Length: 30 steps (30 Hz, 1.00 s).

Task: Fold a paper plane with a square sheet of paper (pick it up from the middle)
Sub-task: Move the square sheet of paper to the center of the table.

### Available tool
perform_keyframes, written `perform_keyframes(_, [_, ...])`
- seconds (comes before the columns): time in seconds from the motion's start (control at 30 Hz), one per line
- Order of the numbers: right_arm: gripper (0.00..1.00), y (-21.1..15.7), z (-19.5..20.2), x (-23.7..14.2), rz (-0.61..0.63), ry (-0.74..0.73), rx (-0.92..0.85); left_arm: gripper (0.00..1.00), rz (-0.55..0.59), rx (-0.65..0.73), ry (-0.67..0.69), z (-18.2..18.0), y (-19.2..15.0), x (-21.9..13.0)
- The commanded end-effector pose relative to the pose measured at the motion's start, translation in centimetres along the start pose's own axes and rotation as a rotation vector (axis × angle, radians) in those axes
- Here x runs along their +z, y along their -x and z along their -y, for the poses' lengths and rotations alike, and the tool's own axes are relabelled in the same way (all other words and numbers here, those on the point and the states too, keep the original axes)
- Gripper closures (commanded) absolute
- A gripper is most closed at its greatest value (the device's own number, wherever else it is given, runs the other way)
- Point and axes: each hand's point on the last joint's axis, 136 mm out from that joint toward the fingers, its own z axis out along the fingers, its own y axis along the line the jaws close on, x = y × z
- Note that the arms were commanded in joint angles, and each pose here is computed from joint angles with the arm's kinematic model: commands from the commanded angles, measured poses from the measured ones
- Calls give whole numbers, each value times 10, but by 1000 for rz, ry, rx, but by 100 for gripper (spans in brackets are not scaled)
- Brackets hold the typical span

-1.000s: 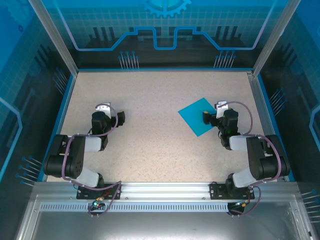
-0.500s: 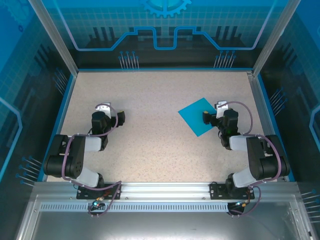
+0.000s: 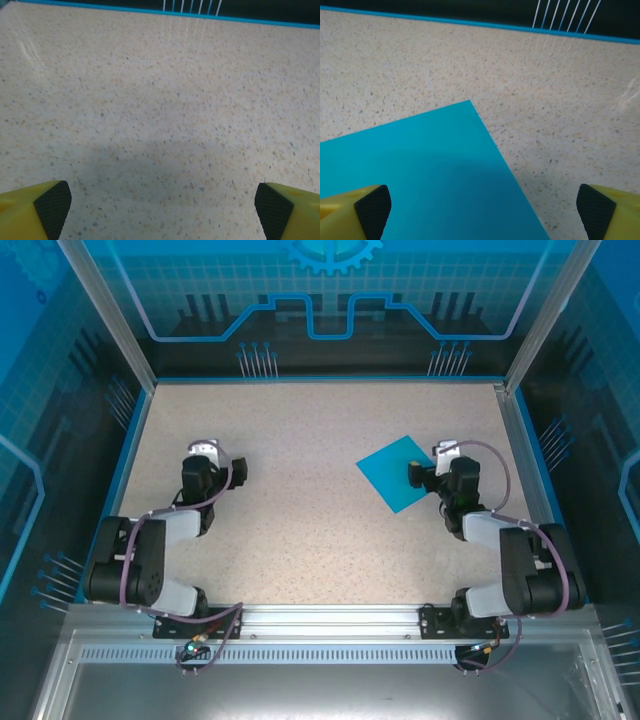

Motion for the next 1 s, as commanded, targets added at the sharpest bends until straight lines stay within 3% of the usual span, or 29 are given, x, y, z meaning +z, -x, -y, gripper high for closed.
perform_keyframes(0.0, [1,16,6,-9,-42,-44,51,1,-15,-55,85,-12,17,-10])
perform_keyframes(0.13, [1,21,-16,-22,-178,31,86,1,0,-164,109,-15,37,-29])
perform_keyframes(0.3, [1,25,-59,-29,-375,217,220,2,-16,-234,-27,11,68,-53])
perform_keyframes(0.53, [1,16,-103,0,-621,280,424,1,-40,-266,-197,42,95,-76])
perform_keyframes(0.8, [1,-24,-104,35,-767,92,548,1,-94,-274,-328,65,88,-82])
perform_keyframes(0.97, [1,-41,-108,40,-824,64,580,1,-123,-266,-318,64,74,-80])
